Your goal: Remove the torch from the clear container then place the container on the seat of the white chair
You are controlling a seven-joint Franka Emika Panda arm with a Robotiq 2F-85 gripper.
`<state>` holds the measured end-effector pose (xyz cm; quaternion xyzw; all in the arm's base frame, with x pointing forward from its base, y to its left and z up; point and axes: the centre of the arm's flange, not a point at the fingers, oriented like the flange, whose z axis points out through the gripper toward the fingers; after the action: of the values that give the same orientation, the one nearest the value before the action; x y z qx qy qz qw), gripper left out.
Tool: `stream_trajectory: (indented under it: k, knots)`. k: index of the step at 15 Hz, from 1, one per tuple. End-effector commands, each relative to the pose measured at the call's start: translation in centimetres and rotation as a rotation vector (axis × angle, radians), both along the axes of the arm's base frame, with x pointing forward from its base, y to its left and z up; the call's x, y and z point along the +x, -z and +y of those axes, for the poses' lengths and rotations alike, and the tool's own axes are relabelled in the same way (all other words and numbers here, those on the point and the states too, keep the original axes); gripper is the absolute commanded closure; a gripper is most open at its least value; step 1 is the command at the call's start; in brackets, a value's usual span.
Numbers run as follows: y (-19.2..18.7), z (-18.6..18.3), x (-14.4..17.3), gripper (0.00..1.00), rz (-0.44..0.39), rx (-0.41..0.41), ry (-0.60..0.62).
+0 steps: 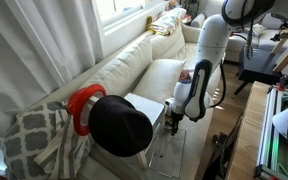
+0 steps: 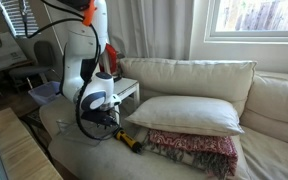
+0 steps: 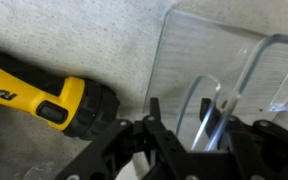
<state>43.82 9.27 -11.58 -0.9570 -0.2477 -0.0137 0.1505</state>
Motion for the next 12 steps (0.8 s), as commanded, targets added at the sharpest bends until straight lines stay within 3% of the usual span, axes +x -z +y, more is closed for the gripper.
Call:
stream_trajectory:
  k: [1, 3, 4, 12]
  knots:
    - [0.3, 0.7, 0.0, 0.86, -0.020, -0.042, 0.020]
    - [-1.0, 0.9, -0.1, 0.99, -0.007, -0.043, 0.036]
    - [-1.6, 0.9, 0.0, 1.00, 0.003, -0.035, 0.036]
    - [-5.8, -0.8, -0.1, 0.97, 0.119, 0.015, 0.050]
